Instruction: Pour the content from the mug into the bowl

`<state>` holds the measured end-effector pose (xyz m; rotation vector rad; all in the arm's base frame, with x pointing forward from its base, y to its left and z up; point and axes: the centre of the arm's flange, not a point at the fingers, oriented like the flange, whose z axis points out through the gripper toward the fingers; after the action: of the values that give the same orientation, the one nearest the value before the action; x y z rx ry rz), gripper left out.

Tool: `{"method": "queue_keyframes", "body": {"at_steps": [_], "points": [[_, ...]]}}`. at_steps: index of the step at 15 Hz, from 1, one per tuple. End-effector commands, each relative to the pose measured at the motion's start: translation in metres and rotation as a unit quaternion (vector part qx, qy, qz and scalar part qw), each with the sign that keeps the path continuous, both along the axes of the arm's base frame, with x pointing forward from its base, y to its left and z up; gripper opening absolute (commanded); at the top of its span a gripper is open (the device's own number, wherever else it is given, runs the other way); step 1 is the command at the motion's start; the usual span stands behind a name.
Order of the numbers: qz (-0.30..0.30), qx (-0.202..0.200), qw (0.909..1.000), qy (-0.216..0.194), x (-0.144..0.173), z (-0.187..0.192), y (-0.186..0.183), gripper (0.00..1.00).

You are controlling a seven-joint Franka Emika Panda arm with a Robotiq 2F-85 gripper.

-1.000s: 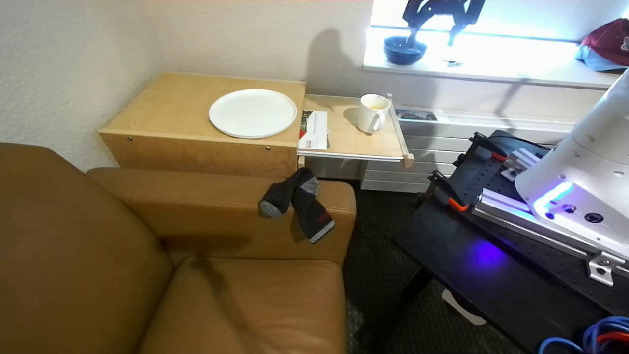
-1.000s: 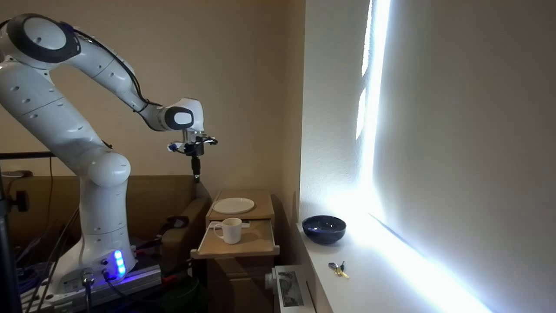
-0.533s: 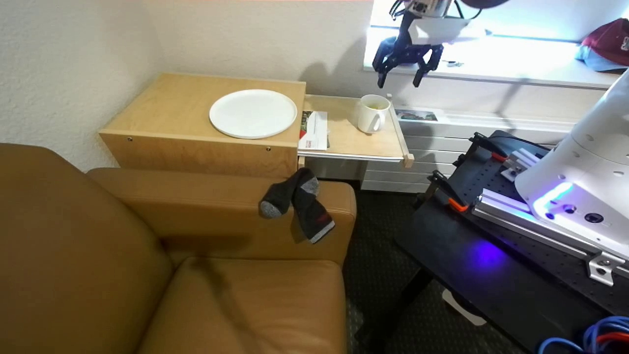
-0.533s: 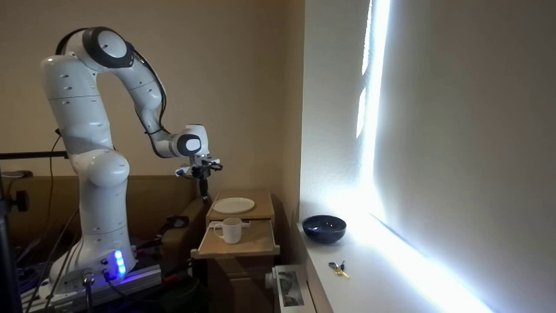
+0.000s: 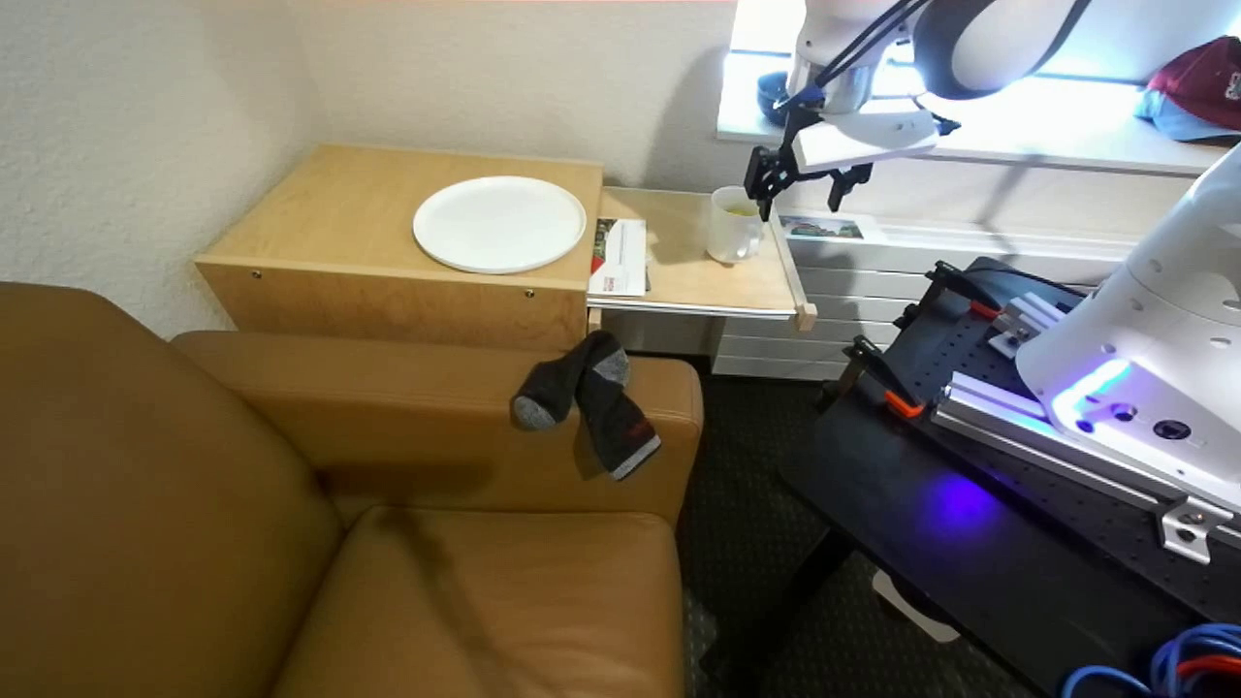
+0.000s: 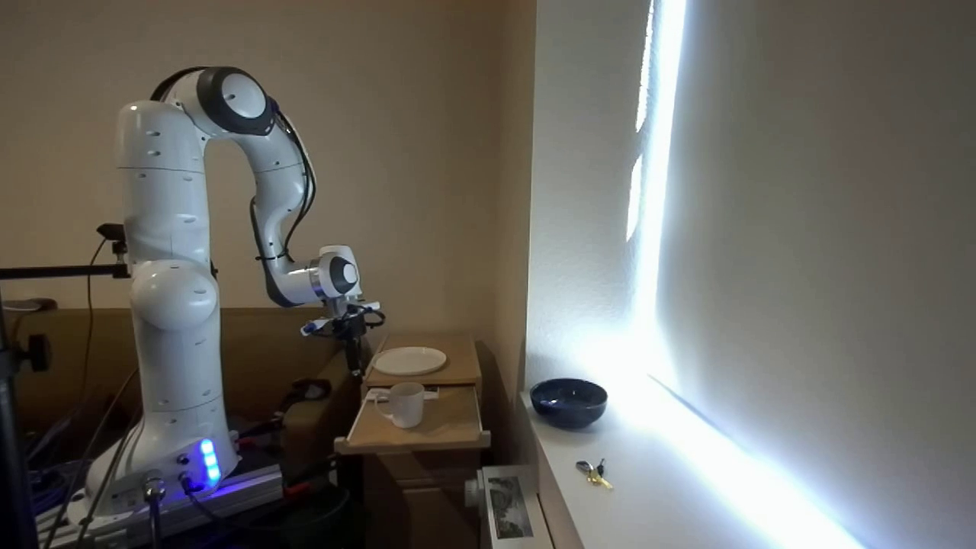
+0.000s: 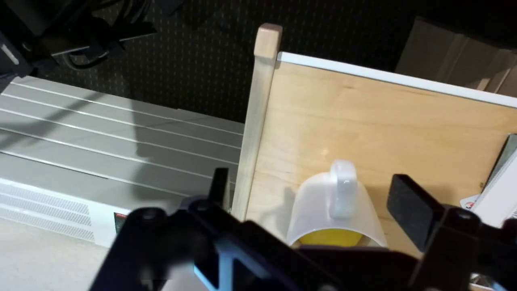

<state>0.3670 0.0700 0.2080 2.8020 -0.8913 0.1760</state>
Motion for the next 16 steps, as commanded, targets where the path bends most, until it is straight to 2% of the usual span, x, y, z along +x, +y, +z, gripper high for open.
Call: {"method": "queue_keyframes", "body": {"at_steps": [1,3,8,10,13,16], "points": [[-0.001,0.001,1.0000,0.002,0.001,-0.002,0.000,1.00],[-0.005,-0.009,0.9999,-0.002,0.005,-0.011,0.001,1.00],[-0.043,-0.015,0.9978,-0.047,0.016,-0.030,0.002,1.00],[-0.056,-0.009,0.9971,-0.051,0.019,-0.036,0.001,1.00],[-0.050,0.019,0.9975,-0.046,0.022,-0.051,0.006,1.00],[-0.049,0.026,0.9976,-0.042,0.029,-0.063,0.008,1.00]]}}
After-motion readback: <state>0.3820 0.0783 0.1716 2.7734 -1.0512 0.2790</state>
